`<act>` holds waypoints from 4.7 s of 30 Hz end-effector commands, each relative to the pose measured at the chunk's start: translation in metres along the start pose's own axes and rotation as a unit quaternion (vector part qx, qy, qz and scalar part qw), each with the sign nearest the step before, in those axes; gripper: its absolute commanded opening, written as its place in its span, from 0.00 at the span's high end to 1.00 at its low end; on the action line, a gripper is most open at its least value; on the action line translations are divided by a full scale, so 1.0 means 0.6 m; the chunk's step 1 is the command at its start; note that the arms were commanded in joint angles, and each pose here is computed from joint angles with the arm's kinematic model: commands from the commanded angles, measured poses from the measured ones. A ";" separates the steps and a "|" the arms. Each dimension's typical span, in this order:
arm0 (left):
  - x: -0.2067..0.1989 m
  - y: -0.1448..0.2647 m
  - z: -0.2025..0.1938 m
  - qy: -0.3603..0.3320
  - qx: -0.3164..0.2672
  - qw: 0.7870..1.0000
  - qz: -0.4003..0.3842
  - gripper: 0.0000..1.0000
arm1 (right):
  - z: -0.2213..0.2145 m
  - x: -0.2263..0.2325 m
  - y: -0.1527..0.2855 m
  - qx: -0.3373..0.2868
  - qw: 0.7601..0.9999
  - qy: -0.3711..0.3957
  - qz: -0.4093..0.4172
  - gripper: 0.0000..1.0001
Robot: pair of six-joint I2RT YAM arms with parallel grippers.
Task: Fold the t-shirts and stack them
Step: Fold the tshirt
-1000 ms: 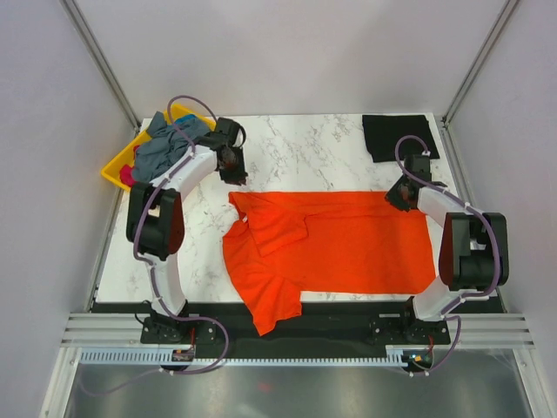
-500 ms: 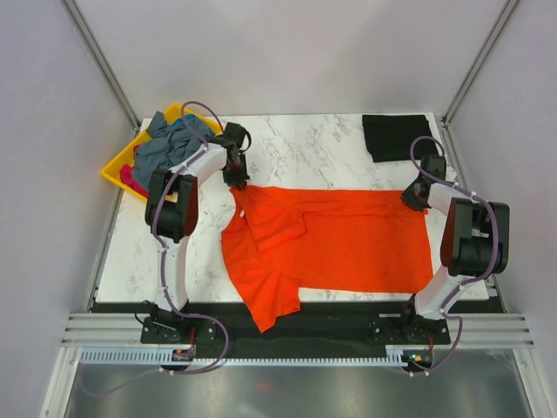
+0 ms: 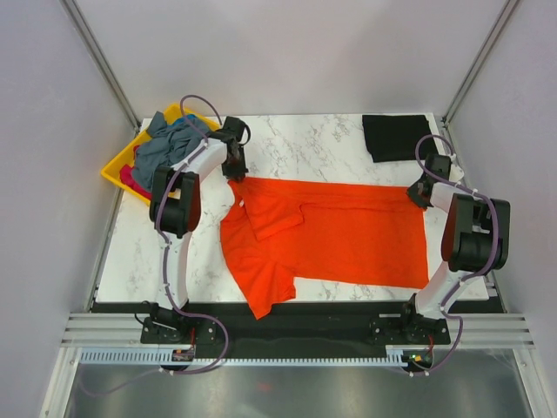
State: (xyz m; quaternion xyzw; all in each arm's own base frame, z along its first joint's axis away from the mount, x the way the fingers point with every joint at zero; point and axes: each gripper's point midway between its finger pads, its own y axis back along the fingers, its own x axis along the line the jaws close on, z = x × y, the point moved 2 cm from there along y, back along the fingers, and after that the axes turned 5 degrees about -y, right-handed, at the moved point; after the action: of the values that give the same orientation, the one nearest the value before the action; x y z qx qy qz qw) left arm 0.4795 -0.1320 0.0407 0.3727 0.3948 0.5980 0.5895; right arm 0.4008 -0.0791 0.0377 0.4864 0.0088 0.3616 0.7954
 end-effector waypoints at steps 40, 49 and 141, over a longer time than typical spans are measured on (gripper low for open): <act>-0.046 0.322 -0.534 0.086 0.121 0.981 -0.122 0.60 | 0.005 0.053 0.194 0.077 0.987 -0.002 0.144 0.55; -0.092 0.315 -0.583 0.103 0.131 0.975 -0.149 0.48 | 0.005 0.052 0.189 0.079 0.986 0.009 0.144 0.55; -0.101 0.238 -0.076 0.083 -0.069 0.972 -0.207 0.98 | -0.215 -0.231 0.269 0.232 0.946 -0.121 -0.190 0.92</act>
State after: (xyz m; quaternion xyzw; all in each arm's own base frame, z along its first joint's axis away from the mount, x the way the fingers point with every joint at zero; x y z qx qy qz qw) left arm 0.3656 -0.1874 0.1381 0.2072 0.4924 0.5280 0.6602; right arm 0.1605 -0.0165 0.0477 0.6927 0.1027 0.1425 0.6995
